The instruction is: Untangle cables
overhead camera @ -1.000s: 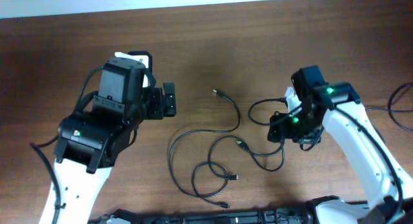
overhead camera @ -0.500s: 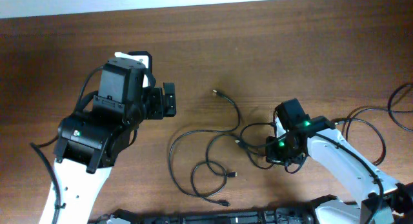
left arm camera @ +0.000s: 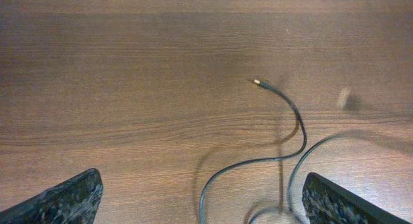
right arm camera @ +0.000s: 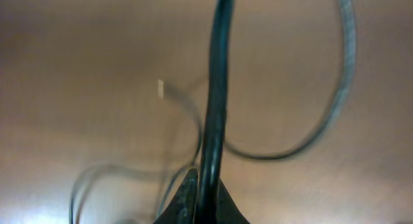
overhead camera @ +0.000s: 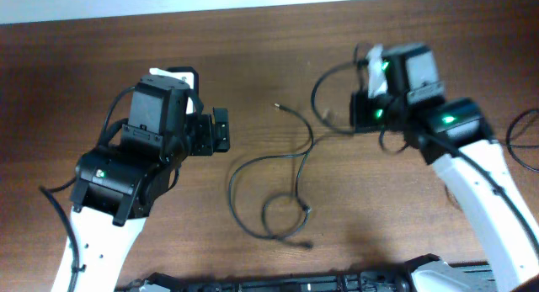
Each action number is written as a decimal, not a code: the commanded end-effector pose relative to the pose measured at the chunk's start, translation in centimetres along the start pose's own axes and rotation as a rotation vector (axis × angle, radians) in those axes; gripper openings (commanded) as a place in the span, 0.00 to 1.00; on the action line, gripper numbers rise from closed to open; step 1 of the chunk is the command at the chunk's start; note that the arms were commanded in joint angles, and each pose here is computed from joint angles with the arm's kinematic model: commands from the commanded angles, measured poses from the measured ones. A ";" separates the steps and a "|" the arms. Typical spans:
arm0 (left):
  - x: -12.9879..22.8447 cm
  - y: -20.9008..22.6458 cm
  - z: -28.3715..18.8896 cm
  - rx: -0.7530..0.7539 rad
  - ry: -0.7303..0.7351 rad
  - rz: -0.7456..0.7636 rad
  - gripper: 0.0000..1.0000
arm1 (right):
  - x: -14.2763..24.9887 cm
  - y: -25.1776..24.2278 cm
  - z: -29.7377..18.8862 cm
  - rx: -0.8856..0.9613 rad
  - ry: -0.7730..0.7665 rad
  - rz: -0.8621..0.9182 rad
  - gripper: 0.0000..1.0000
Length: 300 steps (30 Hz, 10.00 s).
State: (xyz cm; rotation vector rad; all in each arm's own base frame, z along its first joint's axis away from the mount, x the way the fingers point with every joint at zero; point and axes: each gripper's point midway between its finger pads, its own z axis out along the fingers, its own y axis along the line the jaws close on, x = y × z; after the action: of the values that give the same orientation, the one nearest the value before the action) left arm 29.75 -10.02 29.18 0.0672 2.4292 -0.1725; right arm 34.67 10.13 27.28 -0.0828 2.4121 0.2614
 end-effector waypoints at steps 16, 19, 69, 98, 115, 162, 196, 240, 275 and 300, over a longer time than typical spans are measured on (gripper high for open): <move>-0.3 0.2 -0.3 -0.008 -0.016 -0.014 0.99 | -15.1 -4.8 -13.9 0.435 -0.609 -0.081 0.04; -0.3 0.2 -0.3 -0.008 -0.016 -0.014 0.99 | -15.3 -4.8 -14.0 0.434 -0.615 -0.079 0.04; 1.0 -1.9 -0.4 0.115 0.051 -0.018 0.99 | -18.9 -18.6 -17.2 1.571 -0.521 0.086 0.04; 0.8 -2.4 -0.5 0.144 0.044 0.003 0.96 | -12.9 -42.0 -15.4 1.898 -0.328 0.173 0.04; 1.4 -14.8 9.3 0.705 0.125 0.438 0.99 | -22.4 -16.2 -13.2 1.427 -0.794 0.084 0.04; 4.1 -14.4 8.5 0.755 0.204 0.538 0.99 | 0.5 -30.7 3.0 0.141 0.093 0.434 0.85; 0.9 -9.8 11.9 0.412 0.185 0.237 0.99 | -0.2 -25.3 15.2 0.310 0.025 0.082 0.04; 0.9 -9.8 11.9 0.412 0.185 0.237 0.99 | 2.9 3.0 -3.8 -0.180 0.310 -0.118 0.99; 0.9 -9.8 11.9 0.412 0.185 0.237 0.99 | 16.4 -10.4 2.0 0.107 -0.670 -0.061 0.99; 2.1 -6.2 13.3 0.209 0.228 0.259 0.99 | 14.9 -10.4 -0.3 0.171 -0.782 -0.155 0.99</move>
State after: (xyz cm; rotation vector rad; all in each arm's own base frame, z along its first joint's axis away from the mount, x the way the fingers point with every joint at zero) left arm 35.08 -20.53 19.44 0.5758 2.5692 -0.5238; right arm 24.60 0.38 16.11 -0.0869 1.6308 0.0159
